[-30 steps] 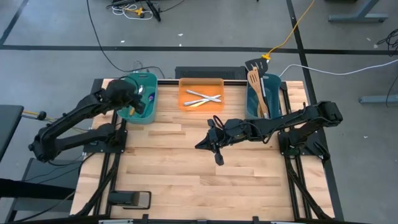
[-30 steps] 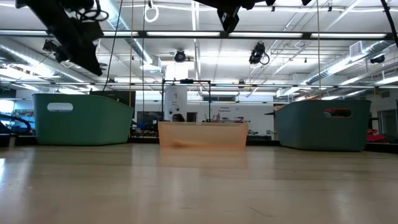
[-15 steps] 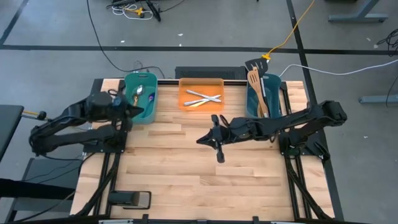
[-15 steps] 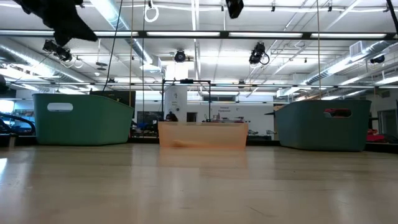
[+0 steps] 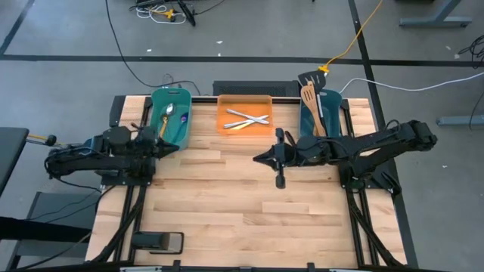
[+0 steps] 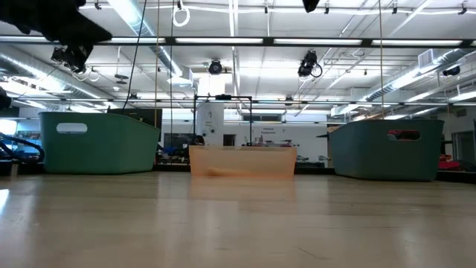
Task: Pick & Place Kitchen Items
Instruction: Return to Home Position
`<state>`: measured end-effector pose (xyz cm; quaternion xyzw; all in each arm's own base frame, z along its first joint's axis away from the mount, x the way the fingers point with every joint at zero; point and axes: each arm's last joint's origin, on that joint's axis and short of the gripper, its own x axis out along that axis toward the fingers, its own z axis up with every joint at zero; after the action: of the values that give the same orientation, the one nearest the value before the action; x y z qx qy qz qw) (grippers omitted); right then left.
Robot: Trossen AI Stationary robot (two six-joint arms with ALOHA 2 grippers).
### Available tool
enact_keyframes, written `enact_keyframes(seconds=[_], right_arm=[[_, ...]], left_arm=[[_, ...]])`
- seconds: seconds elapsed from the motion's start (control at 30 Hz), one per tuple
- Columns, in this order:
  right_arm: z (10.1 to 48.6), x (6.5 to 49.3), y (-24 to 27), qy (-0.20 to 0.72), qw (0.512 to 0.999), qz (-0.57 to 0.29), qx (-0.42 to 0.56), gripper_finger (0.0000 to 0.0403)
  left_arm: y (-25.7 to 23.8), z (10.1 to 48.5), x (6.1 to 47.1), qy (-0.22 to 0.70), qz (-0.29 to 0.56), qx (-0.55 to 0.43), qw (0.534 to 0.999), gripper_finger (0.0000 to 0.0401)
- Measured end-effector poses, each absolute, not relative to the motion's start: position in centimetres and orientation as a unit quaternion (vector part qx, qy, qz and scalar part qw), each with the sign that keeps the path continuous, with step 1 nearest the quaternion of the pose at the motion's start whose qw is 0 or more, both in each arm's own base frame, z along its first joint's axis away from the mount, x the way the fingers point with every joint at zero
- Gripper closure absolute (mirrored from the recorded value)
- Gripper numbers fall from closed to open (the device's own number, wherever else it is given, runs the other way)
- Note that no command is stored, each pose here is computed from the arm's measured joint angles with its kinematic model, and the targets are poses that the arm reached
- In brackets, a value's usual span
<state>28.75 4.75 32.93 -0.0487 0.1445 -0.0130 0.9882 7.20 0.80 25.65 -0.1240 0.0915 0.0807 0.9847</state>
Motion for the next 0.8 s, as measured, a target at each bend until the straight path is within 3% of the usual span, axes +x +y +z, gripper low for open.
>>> enact_keyframes(seconds=[0.27,0.53,0.8], right_arm=[[32.2,26.9,4.8,0.136,0.989,-0.042,-0.049,0.0378],[28.2,22.3,3.8,0.052,0.998,-0.046,-0.004,0.0378],[26.6,17.6,2.8,-0.039,0.998,-0.046,0.015,0.0378]], left_arm=[[0.2,26.0,6.6,0.066,0.036,-0.11,0.991,0.0394],[0.2,25.9,6.9,0.06,0.067,-0.086,0.992,0.0393],[-0.1,27.2,6.9,0.0,0.043,-0.046,0.998,0.0393]])
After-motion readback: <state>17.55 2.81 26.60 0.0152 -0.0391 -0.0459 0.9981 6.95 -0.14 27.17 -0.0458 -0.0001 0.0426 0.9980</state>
